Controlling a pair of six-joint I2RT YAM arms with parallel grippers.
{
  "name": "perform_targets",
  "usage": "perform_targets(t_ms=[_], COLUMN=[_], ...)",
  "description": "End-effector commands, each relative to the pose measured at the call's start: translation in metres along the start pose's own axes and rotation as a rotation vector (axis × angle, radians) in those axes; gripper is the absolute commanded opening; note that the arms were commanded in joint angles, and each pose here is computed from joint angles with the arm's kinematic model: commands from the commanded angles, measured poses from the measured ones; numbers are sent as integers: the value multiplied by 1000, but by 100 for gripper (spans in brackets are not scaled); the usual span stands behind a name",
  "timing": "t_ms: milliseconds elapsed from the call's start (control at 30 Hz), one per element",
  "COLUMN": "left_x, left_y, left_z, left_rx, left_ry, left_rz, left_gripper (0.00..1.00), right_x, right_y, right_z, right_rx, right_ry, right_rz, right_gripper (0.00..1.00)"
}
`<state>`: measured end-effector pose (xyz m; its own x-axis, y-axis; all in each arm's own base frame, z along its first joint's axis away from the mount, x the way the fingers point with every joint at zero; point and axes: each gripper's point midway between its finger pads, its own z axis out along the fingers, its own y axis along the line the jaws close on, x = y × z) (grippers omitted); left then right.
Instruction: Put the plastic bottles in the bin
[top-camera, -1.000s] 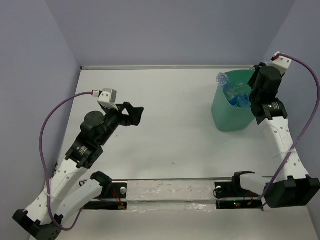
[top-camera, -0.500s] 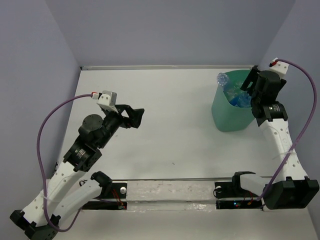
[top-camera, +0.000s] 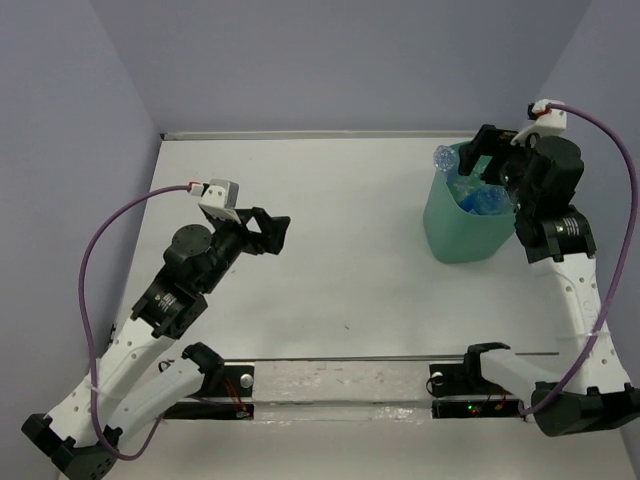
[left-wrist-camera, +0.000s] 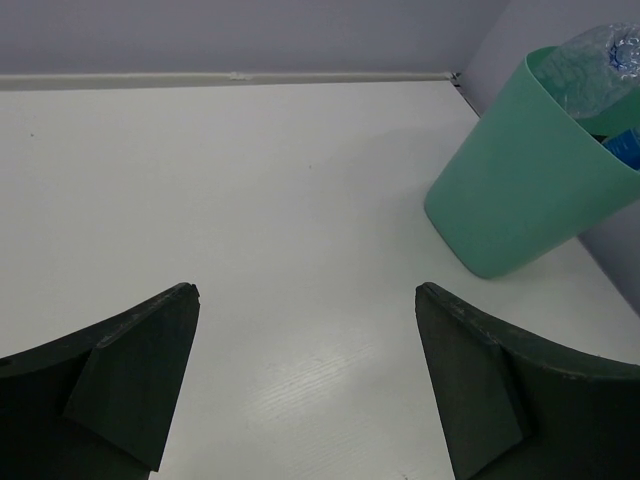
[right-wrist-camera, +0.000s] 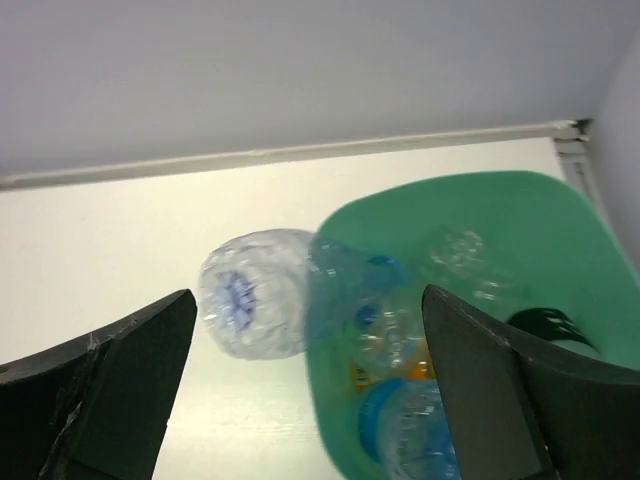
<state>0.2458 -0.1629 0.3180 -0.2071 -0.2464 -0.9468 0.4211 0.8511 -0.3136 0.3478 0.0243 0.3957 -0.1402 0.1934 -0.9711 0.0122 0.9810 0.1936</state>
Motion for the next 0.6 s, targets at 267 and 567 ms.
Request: perform_targets(t_ms=[267,567], left_x=[-7,-4], left_y=[8,12], left_z=[7,11], left_rx=[-40,-55], left_ry=[-19,-6], left_rz=[22,24], left_gripper=[99,99], right_x=[28,-4], right_y=[32,-3], right_z=[43,37], right_rx=[-70,154], right_ry=[143,-4], right_rz=[-131,-55], right_gripper=[96,42])
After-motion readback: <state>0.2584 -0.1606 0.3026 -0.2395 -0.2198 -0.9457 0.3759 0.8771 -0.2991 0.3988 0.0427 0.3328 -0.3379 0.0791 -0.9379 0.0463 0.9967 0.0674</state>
